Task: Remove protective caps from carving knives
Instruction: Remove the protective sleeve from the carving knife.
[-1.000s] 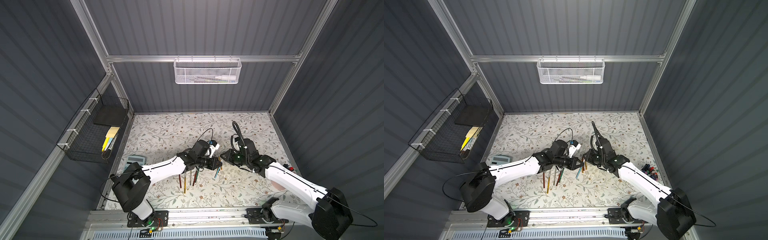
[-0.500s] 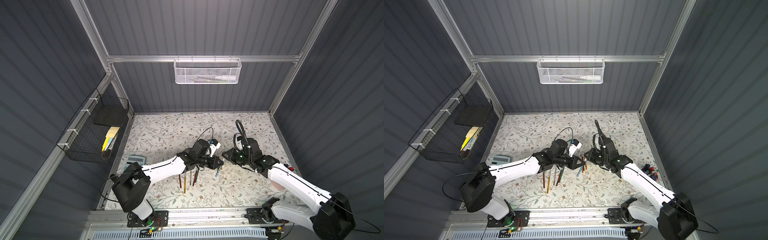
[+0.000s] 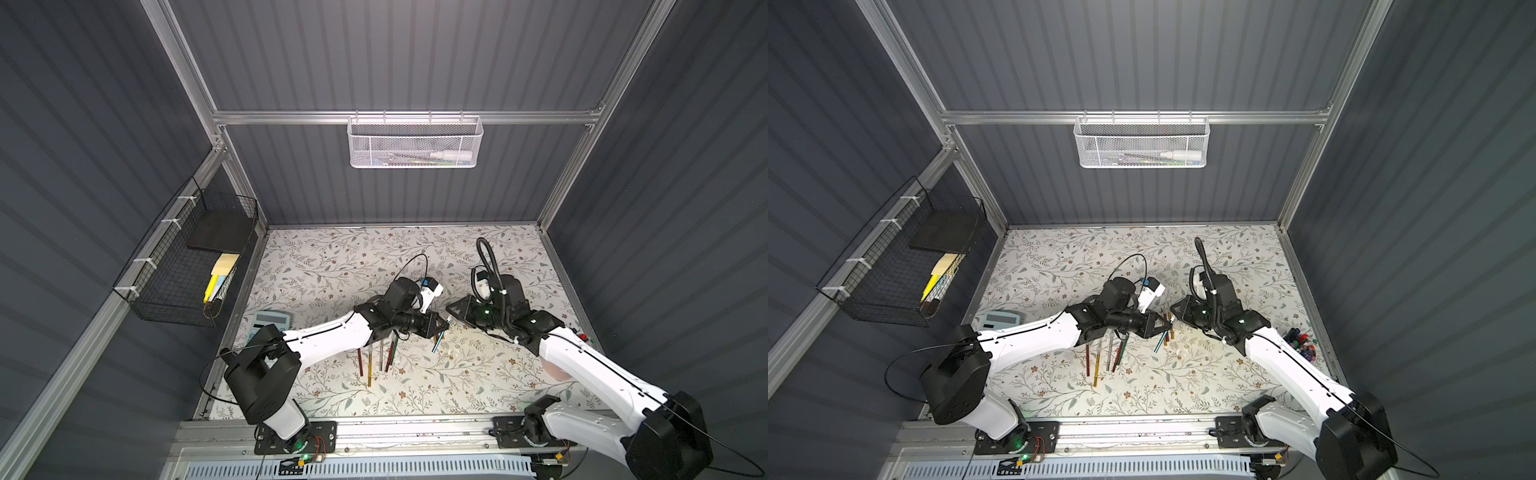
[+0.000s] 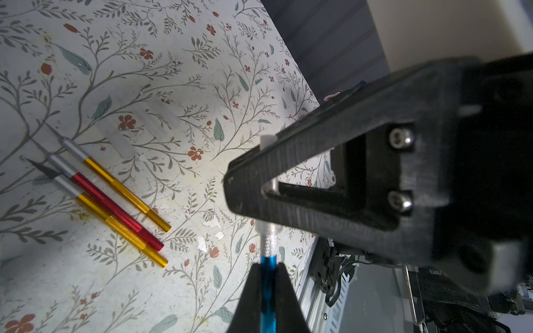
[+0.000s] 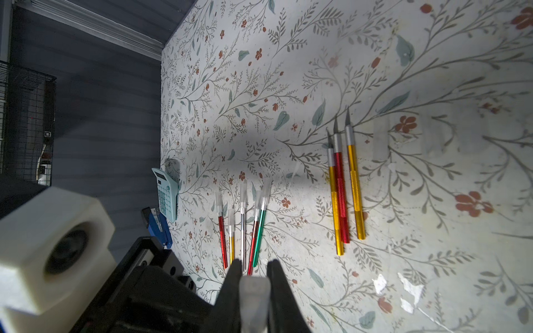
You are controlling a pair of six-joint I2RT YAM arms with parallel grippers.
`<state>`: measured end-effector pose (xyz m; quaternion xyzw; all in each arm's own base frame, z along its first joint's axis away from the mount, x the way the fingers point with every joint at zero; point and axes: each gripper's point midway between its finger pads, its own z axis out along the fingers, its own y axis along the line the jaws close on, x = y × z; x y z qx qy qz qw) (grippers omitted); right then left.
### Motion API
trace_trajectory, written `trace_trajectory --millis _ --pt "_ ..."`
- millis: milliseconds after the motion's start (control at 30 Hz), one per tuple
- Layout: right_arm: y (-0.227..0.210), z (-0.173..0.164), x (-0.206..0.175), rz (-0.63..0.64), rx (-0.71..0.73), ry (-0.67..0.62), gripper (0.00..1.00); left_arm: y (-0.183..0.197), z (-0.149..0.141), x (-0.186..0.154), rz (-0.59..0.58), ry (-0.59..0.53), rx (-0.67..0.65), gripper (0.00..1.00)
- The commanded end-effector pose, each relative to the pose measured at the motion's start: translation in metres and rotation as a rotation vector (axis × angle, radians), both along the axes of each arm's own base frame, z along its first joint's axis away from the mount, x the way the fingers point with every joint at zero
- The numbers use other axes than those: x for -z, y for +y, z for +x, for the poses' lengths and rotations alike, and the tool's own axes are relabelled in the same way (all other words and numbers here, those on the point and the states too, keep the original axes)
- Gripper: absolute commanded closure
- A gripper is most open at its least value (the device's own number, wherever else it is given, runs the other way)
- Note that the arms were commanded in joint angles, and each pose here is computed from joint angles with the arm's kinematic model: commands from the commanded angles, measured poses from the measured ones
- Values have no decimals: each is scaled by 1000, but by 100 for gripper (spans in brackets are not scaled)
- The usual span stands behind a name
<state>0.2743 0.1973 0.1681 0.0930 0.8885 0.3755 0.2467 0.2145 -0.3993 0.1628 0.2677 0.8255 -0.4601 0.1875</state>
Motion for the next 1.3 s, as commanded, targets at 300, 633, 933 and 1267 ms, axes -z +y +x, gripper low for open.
trace_trajectory --millis 300,633,933,1267 --pt "-49 34 -17 -95 188 -125 92 27 -25 45 175 145 27 99" --pt "-56 39 -19 -96 207 -134 92 26 -25 45 177 145 30 99" --pt "-63 43 -22 -96 238 -136 92 24 -25 46 180 149 34 99" --pt "-67 46 -22 -92 265 -124 92 26 -27 49 195 146 30 99"
